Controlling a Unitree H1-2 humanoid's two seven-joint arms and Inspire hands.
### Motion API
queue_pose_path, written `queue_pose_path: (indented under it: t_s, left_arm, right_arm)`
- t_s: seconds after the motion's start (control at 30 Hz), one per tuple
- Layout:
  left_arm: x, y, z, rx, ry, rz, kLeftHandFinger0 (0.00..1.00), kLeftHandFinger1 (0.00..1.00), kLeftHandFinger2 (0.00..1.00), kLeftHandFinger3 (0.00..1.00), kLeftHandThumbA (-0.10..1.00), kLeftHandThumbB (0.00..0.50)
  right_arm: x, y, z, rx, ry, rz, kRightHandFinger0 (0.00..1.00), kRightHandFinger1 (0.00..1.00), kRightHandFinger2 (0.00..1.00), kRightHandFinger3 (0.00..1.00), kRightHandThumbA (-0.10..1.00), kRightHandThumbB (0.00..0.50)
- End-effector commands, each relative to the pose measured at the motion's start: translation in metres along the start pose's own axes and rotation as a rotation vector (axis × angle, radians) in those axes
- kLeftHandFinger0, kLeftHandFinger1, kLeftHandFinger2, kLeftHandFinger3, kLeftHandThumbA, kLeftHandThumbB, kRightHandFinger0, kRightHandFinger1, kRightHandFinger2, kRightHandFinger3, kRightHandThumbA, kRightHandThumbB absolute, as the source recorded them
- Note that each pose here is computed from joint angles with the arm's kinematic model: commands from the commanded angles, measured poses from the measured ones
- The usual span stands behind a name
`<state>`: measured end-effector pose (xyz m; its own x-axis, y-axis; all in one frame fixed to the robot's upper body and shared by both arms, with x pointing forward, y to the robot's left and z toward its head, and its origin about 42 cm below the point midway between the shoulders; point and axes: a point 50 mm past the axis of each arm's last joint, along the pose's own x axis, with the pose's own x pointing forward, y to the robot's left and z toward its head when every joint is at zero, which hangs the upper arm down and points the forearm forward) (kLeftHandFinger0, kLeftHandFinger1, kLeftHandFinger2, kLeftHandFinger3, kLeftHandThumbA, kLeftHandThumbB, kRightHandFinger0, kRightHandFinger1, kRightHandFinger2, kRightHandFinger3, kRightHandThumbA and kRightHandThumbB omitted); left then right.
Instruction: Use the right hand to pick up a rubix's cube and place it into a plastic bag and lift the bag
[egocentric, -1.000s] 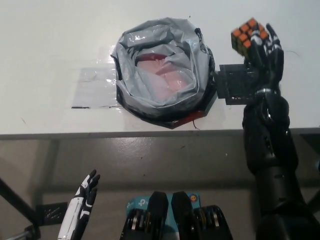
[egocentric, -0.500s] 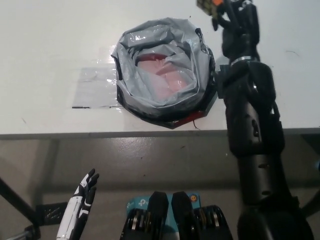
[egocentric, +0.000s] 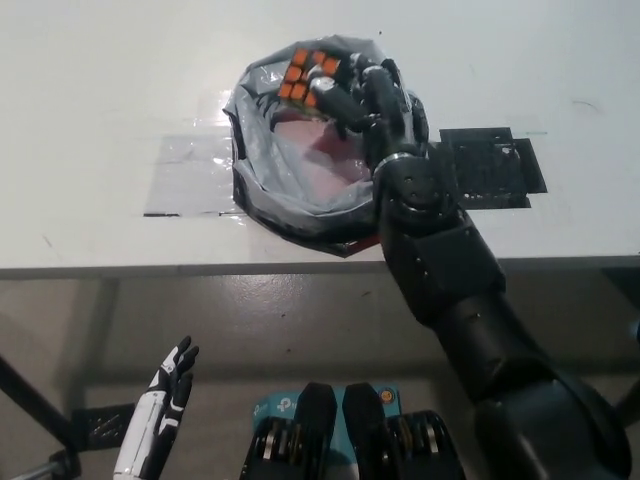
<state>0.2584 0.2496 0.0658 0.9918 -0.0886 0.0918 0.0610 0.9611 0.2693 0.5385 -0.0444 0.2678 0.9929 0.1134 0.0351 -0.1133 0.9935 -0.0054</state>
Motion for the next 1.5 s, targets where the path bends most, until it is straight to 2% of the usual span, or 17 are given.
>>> queue_pose_path:
  t_s: [0.0,0.17,0.2,0.23,0.27,0.3,0.33,0.37,0.4,0.6,0.63,0.77,0.8,1.1,1.23,1.4,1.47]
  left_arm:
    - [0.005,0.008,0.009,0.034,-0.060,0.001,1.00,1.00,1.00,1.00,1.00,0.269]
    - [0.005,0.008,0.009,0.038,-0.055,-0.002,1.00,1.00,1.00,1.00,1.00,0.267]
    - [0.006,0.008,0.010,0.038,-0.055,-0.001,1.00,1.00,1.00,1.00,1.00,0.263]
    - [0.006,0.008,0.010,0.041,-0.057,0.000,1.00,1.00,1.00,1.00,1.00,0.262]
    - [0.007,0.008,0.010,0.045,-0.060,0.001,1.00,1.00,1.00,1.00,1.00,0.263]
    - [0.007,0.008,0.010,0.045,-0.060,0.002,1.00,1.00,1.00,1.00,1.00,0.263]
    - [0.007,0.008,0.010,0.044,-0.060,0.002,1.00,1.00,1.00,1.00,1.00,0.265]
    - [0.007,0.008,0.010,0.042,-0.061,0.002,1.00,1.00,1.00,1.00,1.00,0.260]
    - [0.008,0.007,0.010,0.041,-0.062,0.002,1.00,1.00,1.00,1.00,1.00,0.260]
    - [0.009,0.007,0.010,0.038,-0.066,-0.008,1.00,1.00,1.00,1.00,1.00,0.264]
    - [0.010,0.007,0.011,0.036,-0.064,-0.010,1.00,1.00,1.00,1.00,1.00,0.258]
    - [0.010,0.007,0.011,0.032,-0.062,-0.012,1.00,1.00,1.00,1.00,1.00,0.263]
    - [0.010,0.007,0.012,0.021,-0.061,-0.011,1.00,1.00,1.00,1.00,1.00,0.264]
    - [0.012,0.007,0.013,0.051,-0.080,-0.015,1.00,1.00,1.00,1.00,1.00,0.260]
    - [0.013,0.007,0.013,0.044,-0.072,-0.014,1.00,1.00,1.00,1.00,1.00,0.263]
    - [0.011,0.007,0.012,0.025,-0.081,-0.018,1.00,1.00,1.00,1.00,1.00,0.239]
    - [0.010,0.007,0.011,0.022,-0.080,-0.018,1.00,1.00,1.00,1.00,1.00,0.241]
  right_arm:
    - [0.015,0.000,0.040,-0.157,-0.180,-0.029,0.01,0.49,0.89,0.80,-0.10,0.158]
    - [0.015,-0.005,0.026,-0.329,-0.203,-0.084,0.08,0.56,0.94,0.87,-0.10,0.184]
    - [0.015,-0.005,0.025,-0.372,-0.217,-0.097,0.15,0.61,1.00,0.97,-0.10,0.211]
    - [0.015,-0.005,0.025,-0.402,-0.228,-0.105,0.24,0.69,1.00,1.00,-0.10,0.243]
    - [0.015,-0.004,0.027,-0.461,-0.250,-0.119,0.45,0.81,1.00,1.00,-0.10,0.257]
    - [0.015,-0.004,0.027,-0.472,-0.254,-0.122,0.45,0.81,1.00,1.00,-0.10,0.257]
    - [0.015,-0.003,0.028,-0.485,-0.262,-0.120,0.60,0.96,1.00,1.00,-0.08,0.253]
    - [0.015,-0.001,0.029,-0.510,-0.279,-0.116,0.89,1.00,1.00,1.00,0.01,0.252]
    - [0.015,0.000,0.030,-0.523,-0.288,-0.115,0.99,1.00,1.00,1.00,0.02,0.245]
    - [0.011,0.010,0.041,-0.627,-0.386,-0.100,1.00,1.00,1.00,1.00,0.39,0.253]
    - [0.008,0.017,0.050,-0.659,-0.442,-0.098,1.00,1.00,1.00,1.00,0.51,0.287]
    - [0.002,0.025,0.062,-0.692,-0.529,-0.104,1.00,1.00,1.00,1.00,0.58,0.306]
    - [-0.002,0.029,0.070,-0.701,-0.577,-0.097,1.00,1.00,1.00,1.00,0.66,0.312]
    - [-0.041,0.046,0.140,-0.695,-0.867,-0.092,1.00,1.00,1.00,1.00,0.76,0.298]
    - [-0.055,0.027,0.162,-0.748,-0.955,-0.185,1.00,1.00,1.00,1.00,0.71,0.288]
    - [-0.047,-0.014,0.149,-0.837,-0.836,-0.279,1.00,1.00,1.00,1.00,0.77,0.337]
    - [-0.041,-0.034,0.137,-0.846,-0.754,-0.287,1.00,1.00,1.00,1.00,0.73,0.368]
